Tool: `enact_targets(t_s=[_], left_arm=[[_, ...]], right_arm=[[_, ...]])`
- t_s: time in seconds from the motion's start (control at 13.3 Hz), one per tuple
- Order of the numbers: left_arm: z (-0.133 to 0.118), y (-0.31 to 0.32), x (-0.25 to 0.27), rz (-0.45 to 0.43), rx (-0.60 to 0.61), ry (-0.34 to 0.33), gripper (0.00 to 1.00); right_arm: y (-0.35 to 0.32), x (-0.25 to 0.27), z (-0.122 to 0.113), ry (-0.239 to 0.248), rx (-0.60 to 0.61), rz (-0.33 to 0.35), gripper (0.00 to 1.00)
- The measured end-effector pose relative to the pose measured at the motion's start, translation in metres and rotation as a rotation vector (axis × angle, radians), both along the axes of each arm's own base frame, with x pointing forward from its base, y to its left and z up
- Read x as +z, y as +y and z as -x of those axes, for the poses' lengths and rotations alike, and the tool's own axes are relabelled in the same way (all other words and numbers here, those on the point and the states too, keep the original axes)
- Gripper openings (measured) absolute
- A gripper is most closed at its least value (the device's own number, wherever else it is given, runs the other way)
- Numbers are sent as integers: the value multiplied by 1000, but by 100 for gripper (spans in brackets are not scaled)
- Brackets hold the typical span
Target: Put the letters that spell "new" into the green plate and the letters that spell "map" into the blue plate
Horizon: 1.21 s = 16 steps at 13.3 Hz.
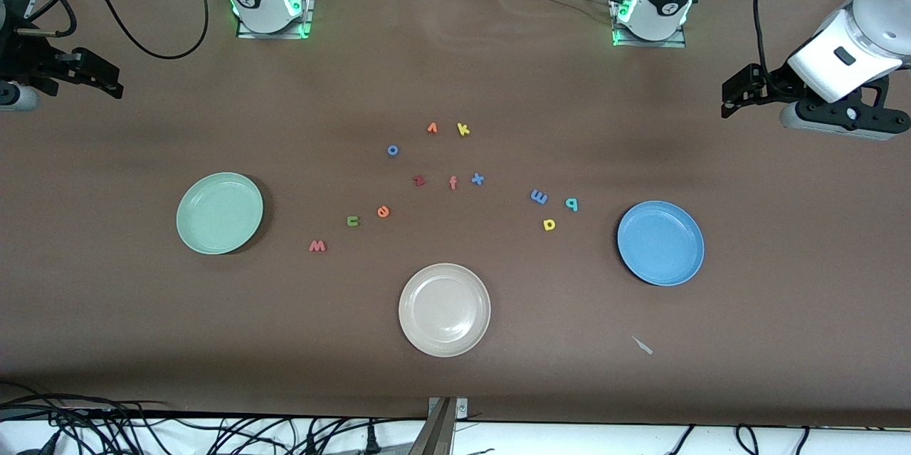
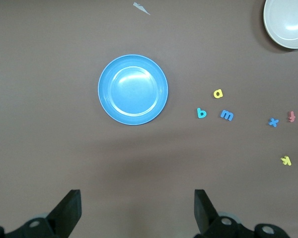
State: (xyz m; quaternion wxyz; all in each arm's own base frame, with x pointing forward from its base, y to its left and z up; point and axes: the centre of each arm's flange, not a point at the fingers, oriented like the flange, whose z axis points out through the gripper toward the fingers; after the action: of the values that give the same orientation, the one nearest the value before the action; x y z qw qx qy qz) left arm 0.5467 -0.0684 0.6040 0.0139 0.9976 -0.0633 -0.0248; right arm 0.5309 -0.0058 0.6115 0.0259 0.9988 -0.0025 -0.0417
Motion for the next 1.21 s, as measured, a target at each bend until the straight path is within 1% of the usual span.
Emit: enact_targets(t_s=[1.21], left_arm=[[1,-4,0,0,-7,1,100]], right_arm=[[0,0,0,-1,0,0,100]])
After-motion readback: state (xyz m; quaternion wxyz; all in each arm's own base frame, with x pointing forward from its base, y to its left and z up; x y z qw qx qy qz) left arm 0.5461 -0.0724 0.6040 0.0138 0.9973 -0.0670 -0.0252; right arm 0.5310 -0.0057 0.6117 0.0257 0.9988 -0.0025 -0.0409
